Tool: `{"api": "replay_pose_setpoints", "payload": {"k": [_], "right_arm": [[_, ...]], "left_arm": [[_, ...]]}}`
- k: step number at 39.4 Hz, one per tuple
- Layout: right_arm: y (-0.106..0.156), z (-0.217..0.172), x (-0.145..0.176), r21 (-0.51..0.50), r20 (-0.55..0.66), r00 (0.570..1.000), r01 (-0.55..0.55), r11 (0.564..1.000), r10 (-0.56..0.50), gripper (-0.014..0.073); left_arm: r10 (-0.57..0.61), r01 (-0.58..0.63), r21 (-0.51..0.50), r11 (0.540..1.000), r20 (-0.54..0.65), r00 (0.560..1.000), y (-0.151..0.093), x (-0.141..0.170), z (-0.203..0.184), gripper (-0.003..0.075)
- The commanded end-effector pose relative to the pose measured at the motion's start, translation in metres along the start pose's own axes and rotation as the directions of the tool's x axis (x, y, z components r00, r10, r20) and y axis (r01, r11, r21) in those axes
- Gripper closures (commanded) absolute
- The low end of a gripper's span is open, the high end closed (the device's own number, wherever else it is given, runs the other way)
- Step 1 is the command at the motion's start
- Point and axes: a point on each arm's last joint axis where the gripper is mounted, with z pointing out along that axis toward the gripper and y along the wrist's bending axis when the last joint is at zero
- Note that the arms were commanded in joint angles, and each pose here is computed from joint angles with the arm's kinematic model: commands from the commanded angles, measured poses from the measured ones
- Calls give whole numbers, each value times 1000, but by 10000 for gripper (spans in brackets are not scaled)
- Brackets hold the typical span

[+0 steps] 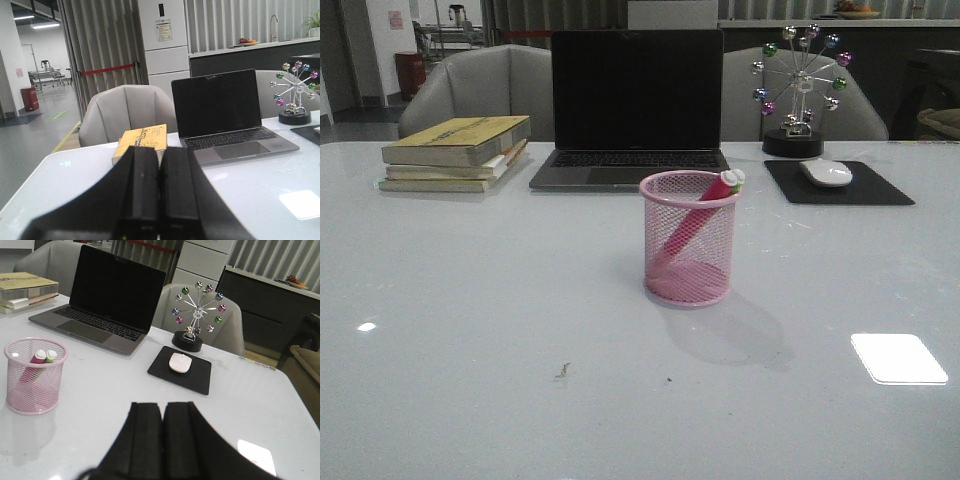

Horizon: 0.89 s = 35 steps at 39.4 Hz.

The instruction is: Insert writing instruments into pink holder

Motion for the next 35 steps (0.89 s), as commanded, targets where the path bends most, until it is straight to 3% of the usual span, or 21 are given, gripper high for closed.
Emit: {"api": "replay_pose_setpoints", "payload": {"k": [1, 35], "right_arm": [[-3, -1, -19, 8, 106, 994, 16, 1000, -17, 508], [-3, -1, -19, 8, 104, 994, 16, 1000, -17, 508]], "left_arm": [[-12, 12, 1, 1000, 84, 996, 1, -15, 2, 624], [-13, 13, 3, 1000, 96, 995, 1, -16, 2, 624]]}}
